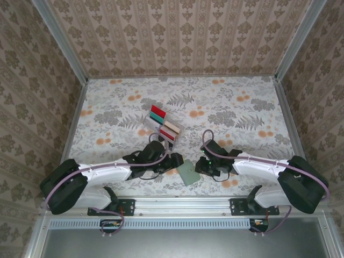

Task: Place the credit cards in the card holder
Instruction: Pick up the card holder at the bottom-center of the table.

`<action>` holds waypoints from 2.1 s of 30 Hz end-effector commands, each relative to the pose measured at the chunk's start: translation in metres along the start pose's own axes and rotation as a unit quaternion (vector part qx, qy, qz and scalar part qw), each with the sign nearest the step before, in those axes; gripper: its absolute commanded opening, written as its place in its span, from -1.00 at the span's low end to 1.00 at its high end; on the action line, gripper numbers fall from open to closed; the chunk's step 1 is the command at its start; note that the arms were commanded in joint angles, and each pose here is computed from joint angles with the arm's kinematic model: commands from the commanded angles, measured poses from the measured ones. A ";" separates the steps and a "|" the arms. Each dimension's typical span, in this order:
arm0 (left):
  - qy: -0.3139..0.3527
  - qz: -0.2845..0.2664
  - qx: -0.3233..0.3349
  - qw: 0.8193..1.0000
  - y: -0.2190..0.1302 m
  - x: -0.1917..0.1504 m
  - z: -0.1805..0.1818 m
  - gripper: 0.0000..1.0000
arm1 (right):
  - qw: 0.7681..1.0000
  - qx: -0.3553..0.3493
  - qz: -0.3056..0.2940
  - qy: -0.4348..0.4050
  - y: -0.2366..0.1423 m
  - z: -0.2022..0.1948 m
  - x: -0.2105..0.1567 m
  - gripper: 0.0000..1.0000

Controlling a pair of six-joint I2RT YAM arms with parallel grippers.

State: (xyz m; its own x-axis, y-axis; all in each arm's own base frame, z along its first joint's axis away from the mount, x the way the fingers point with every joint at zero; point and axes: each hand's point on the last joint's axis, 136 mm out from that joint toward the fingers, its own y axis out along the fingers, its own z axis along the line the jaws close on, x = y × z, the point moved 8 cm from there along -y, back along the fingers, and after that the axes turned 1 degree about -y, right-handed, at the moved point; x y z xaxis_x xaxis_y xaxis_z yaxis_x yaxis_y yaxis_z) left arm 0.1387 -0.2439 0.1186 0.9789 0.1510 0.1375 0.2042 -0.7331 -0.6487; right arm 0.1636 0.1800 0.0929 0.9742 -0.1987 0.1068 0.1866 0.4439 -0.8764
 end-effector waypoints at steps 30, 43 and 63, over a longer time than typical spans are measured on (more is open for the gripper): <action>0.047 -0.015 -0.078 0.996 0.019 -0.009 -0.027 -0.46 | 1.000 -0.021 0.017 -0.009 0.007 -0.005 -0.015 -0.56; 0.047 0.012 -0.077 0.996 0.029 -0.011 -0.025 -0.08 | 1.000 -0.023 0.002 0.002 0.010 -0.003 -0.010 -0.54; 0.048 0.020 -0.036 0.998 0.035 -0.013 -0.008 -0.40 | 1.000 -0.019 -0.018 0.000 0.005 0.002 -0.005 -0.51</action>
State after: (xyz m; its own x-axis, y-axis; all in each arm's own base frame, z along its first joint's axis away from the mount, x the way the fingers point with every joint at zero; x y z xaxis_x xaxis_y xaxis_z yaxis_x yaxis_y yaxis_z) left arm 0.1373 -0.2745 0.1026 0.9734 0.0990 0.2065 0.2046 -0.7811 -0.5899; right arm 0.1538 0.1856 0.0862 0.9802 -0.1770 0.0883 0.1585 0.4354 -0.8862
